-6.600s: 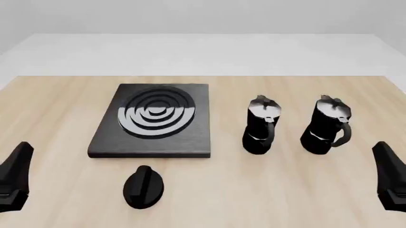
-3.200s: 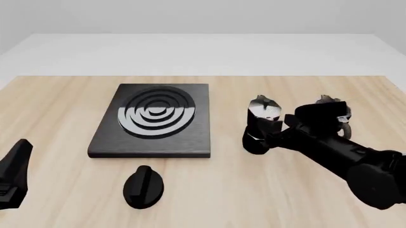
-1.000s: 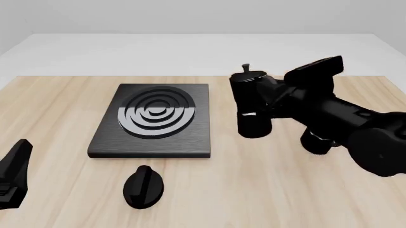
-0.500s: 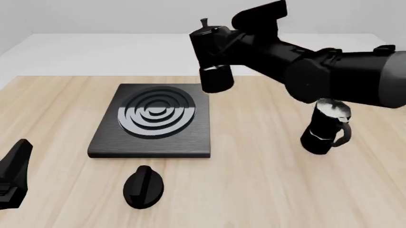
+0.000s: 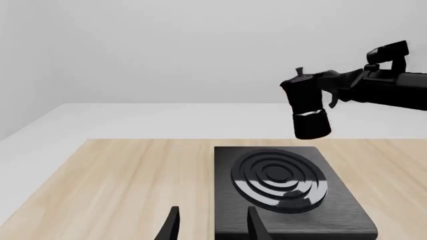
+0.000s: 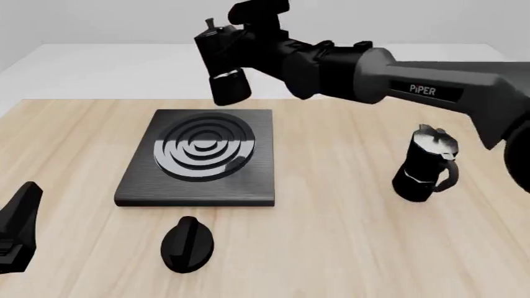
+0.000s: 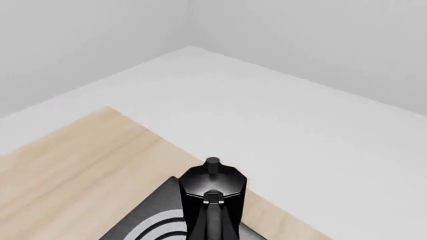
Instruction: Put both moka pots on the stove.
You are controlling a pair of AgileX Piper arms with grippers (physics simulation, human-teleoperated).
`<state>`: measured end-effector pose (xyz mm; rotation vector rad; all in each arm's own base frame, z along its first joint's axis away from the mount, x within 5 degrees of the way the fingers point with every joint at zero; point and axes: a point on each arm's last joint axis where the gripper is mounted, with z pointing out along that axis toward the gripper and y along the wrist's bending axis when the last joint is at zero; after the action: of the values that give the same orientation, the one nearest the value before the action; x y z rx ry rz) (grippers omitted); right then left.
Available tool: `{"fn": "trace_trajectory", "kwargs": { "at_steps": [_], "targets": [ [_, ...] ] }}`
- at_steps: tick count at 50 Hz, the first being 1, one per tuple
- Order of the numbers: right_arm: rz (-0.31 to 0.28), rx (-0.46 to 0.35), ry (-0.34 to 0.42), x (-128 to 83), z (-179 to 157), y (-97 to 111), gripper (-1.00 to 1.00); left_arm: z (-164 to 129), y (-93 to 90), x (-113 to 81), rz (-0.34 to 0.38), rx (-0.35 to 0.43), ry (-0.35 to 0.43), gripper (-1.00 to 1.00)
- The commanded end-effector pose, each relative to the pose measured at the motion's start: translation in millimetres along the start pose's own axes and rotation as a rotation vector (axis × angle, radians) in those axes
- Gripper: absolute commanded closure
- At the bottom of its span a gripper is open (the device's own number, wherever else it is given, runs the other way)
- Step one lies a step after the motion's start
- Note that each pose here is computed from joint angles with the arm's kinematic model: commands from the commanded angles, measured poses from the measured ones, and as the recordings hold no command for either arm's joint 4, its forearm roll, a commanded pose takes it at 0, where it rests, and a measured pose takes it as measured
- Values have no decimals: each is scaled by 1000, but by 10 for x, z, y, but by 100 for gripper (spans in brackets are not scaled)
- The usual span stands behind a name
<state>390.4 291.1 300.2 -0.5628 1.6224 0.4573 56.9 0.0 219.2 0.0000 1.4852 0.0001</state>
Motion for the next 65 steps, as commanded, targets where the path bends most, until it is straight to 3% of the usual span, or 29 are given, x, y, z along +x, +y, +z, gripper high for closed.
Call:
{"fn": "trace_trajectory", "kwargs": {
  "at_steps": [1,10,35,65],
  "targets": [
    [9,-23,-41,-127,343,121,100,0,0,0,0,0,0,-100],
    [12,-40,-25,-53,509,217,100,0,0,0,0,0,0,-100],
    [43,-33,43,262,888,195,100,0,0,0,0,0,0,-100],
    [48,-28,89,502,1006,179,100,0,0,0,0,0,0,-100]
  ]
}}
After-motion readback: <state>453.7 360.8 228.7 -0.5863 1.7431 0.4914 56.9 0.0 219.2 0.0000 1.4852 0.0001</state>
